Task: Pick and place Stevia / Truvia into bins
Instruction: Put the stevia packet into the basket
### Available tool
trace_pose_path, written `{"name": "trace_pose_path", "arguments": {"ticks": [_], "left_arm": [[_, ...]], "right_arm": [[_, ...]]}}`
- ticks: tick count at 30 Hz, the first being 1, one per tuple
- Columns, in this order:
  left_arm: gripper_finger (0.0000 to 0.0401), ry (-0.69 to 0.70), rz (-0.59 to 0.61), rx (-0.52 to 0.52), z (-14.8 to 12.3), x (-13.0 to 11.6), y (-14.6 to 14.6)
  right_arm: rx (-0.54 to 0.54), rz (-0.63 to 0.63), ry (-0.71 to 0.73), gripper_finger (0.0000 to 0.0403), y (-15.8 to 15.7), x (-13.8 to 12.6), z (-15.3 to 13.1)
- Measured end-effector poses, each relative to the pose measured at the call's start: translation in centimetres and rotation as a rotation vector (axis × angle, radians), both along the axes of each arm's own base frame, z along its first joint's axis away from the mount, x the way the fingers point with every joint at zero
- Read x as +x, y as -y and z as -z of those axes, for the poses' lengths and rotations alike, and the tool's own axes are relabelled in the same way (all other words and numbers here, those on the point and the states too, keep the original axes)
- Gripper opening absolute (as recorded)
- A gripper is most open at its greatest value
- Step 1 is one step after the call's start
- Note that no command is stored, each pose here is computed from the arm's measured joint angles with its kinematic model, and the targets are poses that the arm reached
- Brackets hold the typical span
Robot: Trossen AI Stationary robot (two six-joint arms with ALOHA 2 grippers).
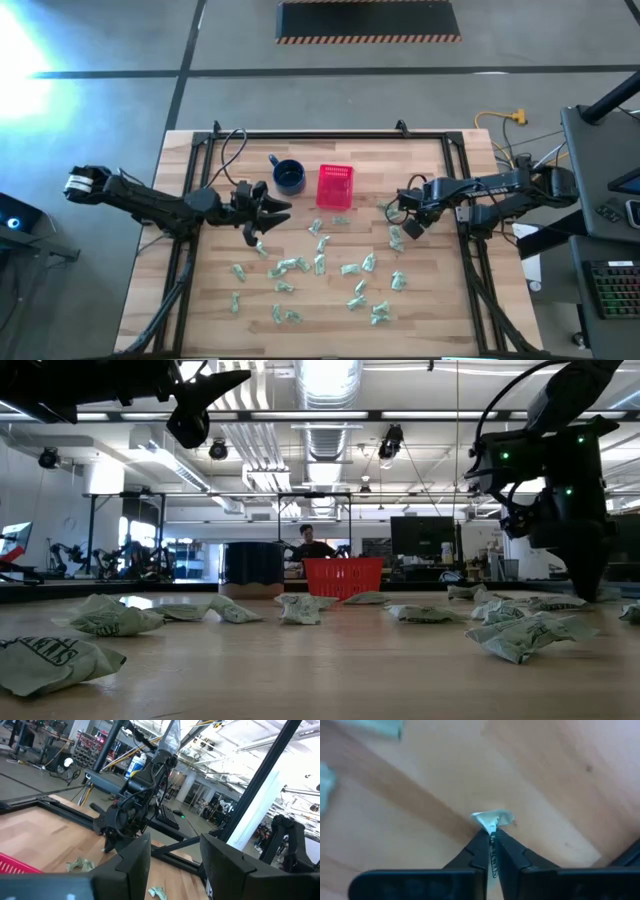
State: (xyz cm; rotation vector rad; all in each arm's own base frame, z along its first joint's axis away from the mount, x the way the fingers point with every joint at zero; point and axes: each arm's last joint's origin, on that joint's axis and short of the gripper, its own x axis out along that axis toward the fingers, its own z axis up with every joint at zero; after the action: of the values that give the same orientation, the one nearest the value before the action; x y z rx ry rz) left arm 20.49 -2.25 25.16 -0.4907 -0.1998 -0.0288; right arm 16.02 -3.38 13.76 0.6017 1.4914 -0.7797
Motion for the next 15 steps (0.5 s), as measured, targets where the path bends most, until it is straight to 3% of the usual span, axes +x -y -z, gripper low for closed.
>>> {"name": "trace_pose_path", "arguments": {"ticks": [7,15], "left_arm": [[0.0155,-0.010,-0.025,-0.004,0.3,-0.1,-0.1],[0.0155,-0.011,-0.037,-0.006,0.3,-0.1,-0.1]], "right_arm": [[-0.043,-0.030,0.200,0.0009,0.3,1.5,-1.9],[-0.172,-0.196,0.616,0.0009,0.9,4.8,-7.1]]}}
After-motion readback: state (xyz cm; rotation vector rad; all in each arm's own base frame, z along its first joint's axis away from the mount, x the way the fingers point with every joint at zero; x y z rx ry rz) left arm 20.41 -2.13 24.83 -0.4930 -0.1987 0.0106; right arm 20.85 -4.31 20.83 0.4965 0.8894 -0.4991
